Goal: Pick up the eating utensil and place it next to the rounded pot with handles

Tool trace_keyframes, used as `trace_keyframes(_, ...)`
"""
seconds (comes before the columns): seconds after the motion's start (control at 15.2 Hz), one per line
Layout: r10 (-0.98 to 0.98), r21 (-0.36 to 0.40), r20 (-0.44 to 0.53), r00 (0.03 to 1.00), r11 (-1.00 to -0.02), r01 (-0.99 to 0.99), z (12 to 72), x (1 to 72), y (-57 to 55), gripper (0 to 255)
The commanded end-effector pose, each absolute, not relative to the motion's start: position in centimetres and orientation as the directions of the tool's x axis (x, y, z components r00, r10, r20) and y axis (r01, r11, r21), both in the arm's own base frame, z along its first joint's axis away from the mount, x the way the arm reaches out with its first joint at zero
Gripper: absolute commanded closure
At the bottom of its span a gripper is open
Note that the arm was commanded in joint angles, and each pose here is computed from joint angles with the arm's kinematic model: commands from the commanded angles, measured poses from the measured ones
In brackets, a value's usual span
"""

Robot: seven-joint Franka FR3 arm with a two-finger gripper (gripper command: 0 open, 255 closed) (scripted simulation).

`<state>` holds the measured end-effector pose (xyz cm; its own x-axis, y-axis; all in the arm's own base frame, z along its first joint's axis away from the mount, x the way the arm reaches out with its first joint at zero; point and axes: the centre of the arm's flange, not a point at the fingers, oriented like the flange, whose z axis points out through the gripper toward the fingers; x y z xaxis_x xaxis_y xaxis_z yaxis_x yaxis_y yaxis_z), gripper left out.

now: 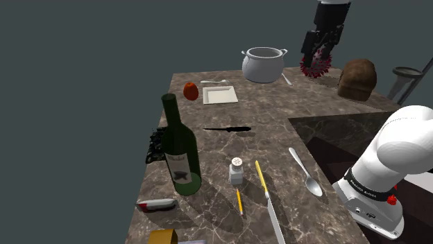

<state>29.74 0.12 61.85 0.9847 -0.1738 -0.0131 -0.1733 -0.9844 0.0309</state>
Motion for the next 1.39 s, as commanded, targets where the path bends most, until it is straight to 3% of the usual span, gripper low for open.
trace_keyframes(0.0,-0.174,0.031,-0.013,0.985,-0.984,-0.173,61.8,29.7,0.1,0)
trace_keyframes(1.32,-0.437,0.070,-0.071,0.897,-0.899,-0.432,43.5,18.5,14.6,0)
